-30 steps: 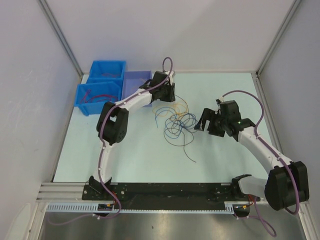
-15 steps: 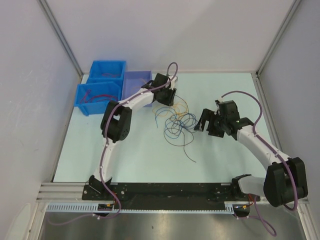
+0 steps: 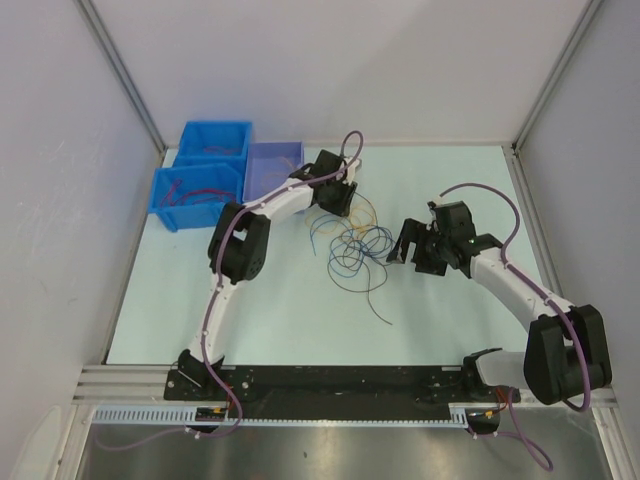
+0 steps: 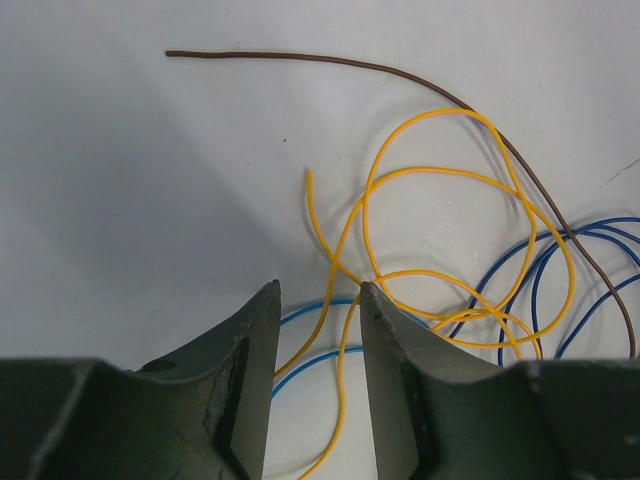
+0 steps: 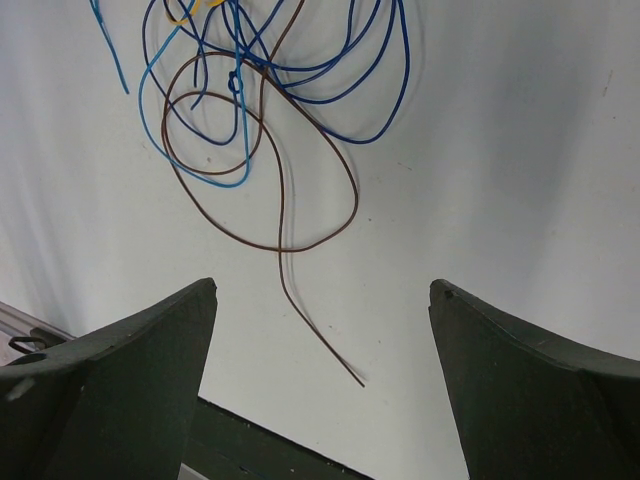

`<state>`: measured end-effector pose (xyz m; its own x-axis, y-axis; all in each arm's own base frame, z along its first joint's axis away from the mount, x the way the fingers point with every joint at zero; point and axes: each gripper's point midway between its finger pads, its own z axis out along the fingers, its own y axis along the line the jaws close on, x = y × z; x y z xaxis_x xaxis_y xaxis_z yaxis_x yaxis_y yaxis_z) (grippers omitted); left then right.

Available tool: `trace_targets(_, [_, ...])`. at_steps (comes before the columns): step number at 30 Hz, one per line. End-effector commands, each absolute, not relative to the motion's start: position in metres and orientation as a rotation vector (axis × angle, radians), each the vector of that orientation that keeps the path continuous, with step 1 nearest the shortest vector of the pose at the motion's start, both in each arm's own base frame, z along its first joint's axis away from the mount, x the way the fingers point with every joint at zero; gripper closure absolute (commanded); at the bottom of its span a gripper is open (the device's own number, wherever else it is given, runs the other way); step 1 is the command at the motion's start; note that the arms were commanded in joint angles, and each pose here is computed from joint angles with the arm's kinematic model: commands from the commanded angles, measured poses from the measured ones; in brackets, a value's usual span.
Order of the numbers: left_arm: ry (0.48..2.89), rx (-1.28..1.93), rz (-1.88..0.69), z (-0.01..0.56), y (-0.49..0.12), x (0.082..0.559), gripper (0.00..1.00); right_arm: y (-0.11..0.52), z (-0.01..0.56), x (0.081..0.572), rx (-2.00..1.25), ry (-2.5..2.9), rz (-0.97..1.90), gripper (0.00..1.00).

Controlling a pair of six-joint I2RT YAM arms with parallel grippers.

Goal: Untangle the cables

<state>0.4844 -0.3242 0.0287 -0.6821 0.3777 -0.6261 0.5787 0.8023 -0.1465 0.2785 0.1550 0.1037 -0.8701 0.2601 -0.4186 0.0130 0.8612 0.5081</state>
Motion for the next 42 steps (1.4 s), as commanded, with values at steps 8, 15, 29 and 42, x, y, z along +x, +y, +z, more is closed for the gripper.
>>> trace_targets(8, [2.297,0.719,-0.439,0.062,-0.338,0.501,0.96,0.153,0.103,0.283,0.173,2.526,0.700,0.08])
trace_targets(15, [2.195,0.696,-0.496,0.127,-0.347,0.500,1.00,0.154,0.105,0.281,0.178,2.520,0.716,0.09])
trace_targets(29, [1.762,0.620,-0.593,0.386,-0.333,0.443,1.00,0.160,0.134,0.274,0.177,2.447,0.796,0.08])
trace_targets(42, [1.488,0.607,-0.595,0.443,-0.313,0.359,1.00,0.172,0.232,0.258,0.006,2.042,0.955,0.06])
